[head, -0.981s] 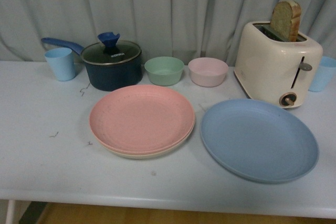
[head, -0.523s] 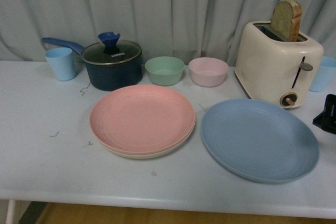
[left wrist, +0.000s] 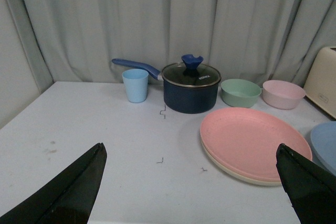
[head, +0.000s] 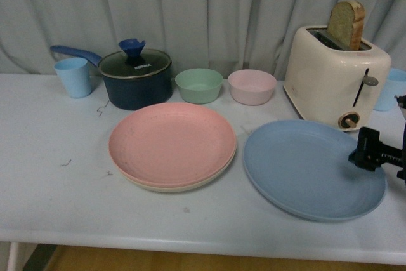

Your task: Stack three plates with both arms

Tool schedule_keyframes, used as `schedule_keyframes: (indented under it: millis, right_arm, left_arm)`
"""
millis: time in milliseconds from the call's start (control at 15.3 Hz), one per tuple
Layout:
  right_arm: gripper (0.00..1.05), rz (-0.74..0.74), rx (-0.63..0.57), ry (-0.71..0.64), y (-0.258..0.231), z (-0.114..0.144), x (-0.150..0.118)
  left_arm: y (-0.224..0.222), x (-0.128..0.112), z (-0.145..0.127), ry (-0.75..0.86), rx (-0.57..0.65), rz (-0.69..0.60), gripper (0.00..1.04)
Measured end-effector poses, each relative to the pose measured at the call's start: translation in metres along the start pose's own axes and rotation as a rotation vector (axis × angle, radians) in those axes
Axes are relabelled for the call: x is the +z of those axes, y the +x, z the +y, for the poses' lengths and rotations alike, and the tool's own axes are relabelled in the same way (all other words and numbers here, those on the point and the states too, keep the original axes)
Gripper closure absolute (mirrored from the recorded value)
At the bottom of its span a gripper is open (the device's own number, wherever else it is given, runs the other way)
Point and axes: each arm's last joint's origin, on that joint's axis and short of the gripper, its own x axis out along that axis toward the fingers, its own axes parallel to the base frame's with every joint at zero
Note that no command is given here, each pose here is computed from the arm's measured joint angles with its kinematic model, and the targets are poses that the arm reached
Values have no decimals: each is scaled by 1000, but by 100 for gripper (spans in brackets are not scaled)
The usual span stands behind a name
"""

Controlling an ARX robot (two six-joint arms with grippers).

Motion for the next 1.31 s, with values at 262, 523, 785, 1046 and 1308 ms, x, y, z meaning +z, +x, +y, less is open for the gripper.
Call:
schedule_keyframes:
  millis: [262,523,785,1046,1308]
  right_arm:
    - [21,9,-41,-23,3,4,-7]
    - [74,4,-25,-21,3,5,-18]
    - [101,-18,16,38,-2,-3,-10]
    - [101,-42,27,43,-13,-3,-4]
    - [101,-82,30,58,-36,-16,-3]
  left_arm:
    - [0,0,0,0,0,0,7]
    - [0,0,0,0,0,0,7]
    - [0,0,0,0,0,0,7]
    - [0,0,0,0,0,0,7]
    - [0,0,0,0,0,0,7]
